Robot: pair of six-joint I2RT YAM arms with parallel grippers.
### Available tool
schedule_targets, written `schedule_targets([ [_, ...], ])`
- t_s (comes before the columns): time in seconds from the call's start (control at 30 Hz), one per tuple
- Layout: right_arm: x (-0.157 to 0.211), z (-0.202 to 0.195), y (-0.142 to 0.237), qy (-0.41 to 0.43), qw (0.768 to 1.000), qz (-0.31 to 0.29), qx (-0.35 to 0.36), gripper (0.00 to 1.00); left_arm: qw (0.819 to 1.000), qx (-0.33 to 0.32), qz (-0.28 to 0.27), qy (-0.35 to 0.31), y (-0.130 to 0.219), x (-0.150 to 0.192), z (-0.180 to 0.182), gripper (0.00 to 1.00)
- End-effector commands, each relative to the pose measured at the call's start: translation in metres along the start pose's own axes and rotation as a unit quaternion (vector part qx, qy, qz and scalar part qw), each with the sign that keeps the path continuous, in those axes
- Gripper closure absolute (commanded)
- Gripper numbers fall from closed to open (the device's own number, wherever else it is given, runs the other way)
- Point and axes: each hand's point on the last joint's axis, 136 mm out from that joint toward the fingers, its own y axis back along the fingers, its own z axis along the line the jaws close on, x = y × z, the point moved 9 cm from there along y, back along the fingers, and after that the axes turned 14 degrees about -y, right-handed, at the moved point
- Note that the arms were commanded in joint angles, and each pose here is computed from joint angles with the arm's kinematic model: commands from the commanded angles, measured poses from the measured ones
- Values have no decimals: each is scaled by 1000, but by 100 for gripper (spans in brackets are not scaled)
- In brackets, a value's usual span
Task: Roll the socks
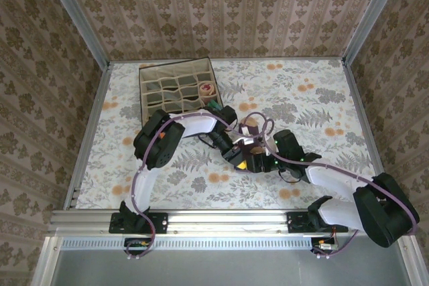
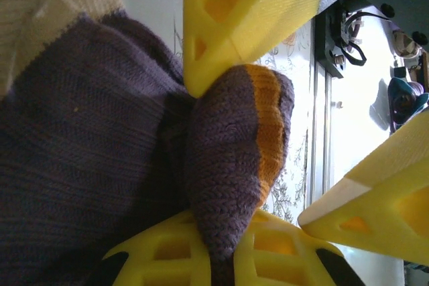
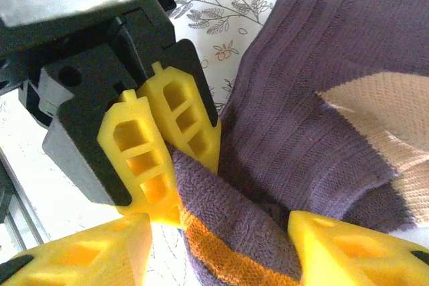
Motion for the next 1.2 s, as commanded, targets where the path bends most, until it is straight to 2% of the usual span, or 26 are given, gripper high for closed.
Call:
schedule_targets([
  [0.0, -3, 6, -7, 8, 1000, 5, -8, 56, 1000, 3, -13, -2, 6, 5, -4, 100],
  [0.07, -1, 6, -12, 3, 1000, 18, -8, 62, 1000, -4, -16, 1, 5, 10, -4, 100],
  [0.23, 4, 8, -23, 1, 999, 49, 1, 66, 999, -25, -27, 5, 4, 21, -3, 100],
  [0.47, 7, 1, -34, -22, 995, 89, 38, 100, 996, -76, -36, -20, 6, 30, -4, 100],
  [0.6, 5, -10, -39, -59, 986, 115, 108, 100, 988, -113, -36, -102, 9, 33, -17, 97],
  [0.73, 9, -26, -48, -104, 965, 160, 180, 100, 957, -178, -37, -227, 14, 34, -40, 87],
  [0.8, 11, -30, -52, -114, 959, 174, 194, 100, 939, -221, -49, -258, 19, 37, -45, 80],
  [1.0, 13, -35, -58, -128, 950, 195, 207, 100, 888, -301, -69, -341, 35, 45, -65, 79],
  [1.07, 12, -35, -58, -129, 948, 199, 210, 100, 860, -331, -68, -382, 37, 48, -76, 77],
  [1.17, 12, -35, -57, -130, 947, 205, 213, 100, 814, -373, -26, -445, 27, 51, -92, 77],
])
